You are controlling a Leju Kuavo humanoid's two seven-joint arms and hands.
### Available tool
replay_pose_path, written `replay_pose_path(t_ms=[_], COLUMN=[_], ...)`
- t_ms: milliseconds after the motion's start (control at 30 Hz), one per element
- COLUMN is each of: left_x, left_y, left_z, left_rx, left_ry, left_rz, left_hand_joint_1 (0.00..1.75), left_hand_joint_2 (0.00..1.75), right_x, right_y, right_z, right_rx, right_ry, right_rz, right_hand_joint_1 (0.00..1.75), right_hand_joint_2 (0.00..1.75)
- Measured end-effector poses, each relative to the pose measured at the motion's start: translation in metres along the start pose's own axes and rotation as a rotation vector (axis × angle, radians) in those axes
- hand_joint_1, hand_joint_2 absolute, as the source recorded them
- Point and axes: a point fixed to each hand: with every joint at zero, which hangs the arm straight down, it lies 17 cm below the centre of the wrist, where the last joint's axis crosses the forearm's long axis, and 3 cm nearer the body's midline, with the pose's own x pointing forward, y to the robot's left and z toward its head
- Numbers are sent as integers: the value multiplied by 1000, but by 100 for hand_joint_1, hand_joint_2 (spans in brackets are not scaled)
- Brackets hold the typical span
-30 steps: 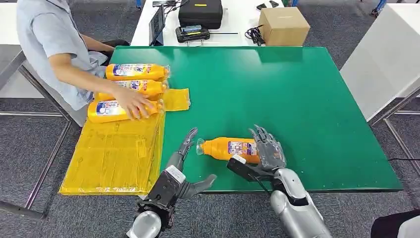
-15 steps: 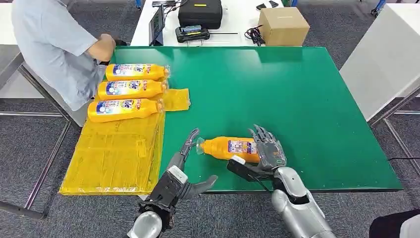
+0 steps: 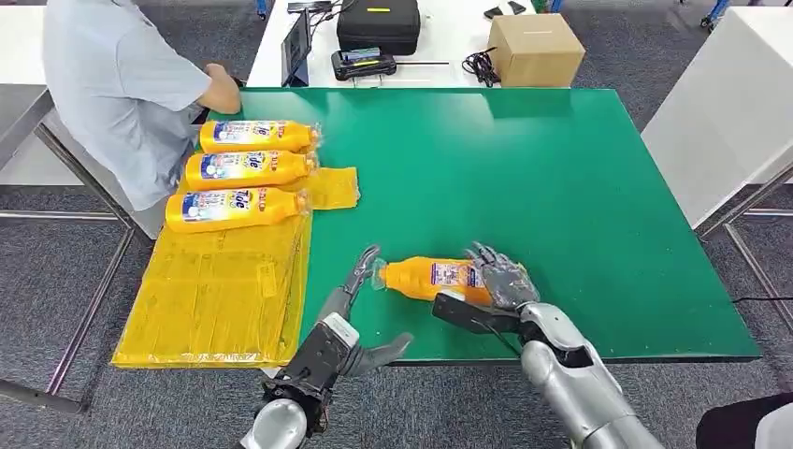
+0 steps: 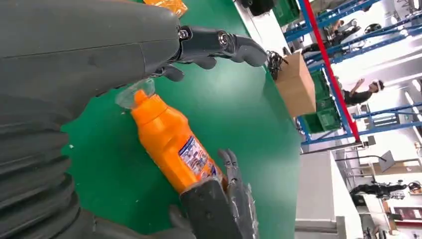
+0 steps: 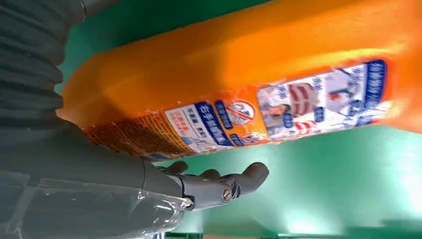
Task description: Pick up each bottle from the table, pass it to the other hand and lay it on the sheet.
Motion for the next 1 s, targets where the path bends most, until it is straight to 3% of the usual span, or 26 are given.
replay_pose_path(t_ms=[467, 500, 533, 567, 600, 800, 1000], left_x=[-4, -4, -4, -4, -5, -2, 2], left_y=[-2, -2, -2, -3, -3, -4, -8], left_z=[1, 1, 1, 1, 1, -3, -9], left_rx=[-7, -7, -8, -10, -10, -17, -32], left_ry=[12, 13, 13, 13, 14, -2, -20], left_rz=[-23, -23, -23, -23, -23, -19, -5], left_hand_joint_1=[0, 0, 0, 0, 0, 0, 0], left_hand_joint_2=[175, 175, 175, 175, 175, 175, 175], right_x=[-32, -32, -33, -34, -35, -38, -39], right_y=[3, 3, 3, 4, 5, 4, -1], right_z=[-2, -2, -2, -1, -1, 3, 6], right_rx=[92, 99, 106, 115, 129, 170, 133], right_ry=[73, 73, 74, 72, 65, 23, -12], right_rz=[129, 127, 126, 122, 115, 14, -106], right_hand_joint_1=[0, 10, 10, 168, 175, 175, 175], right_hand_joint_2=[175, 175, 175, 175, 175, 175, 175])
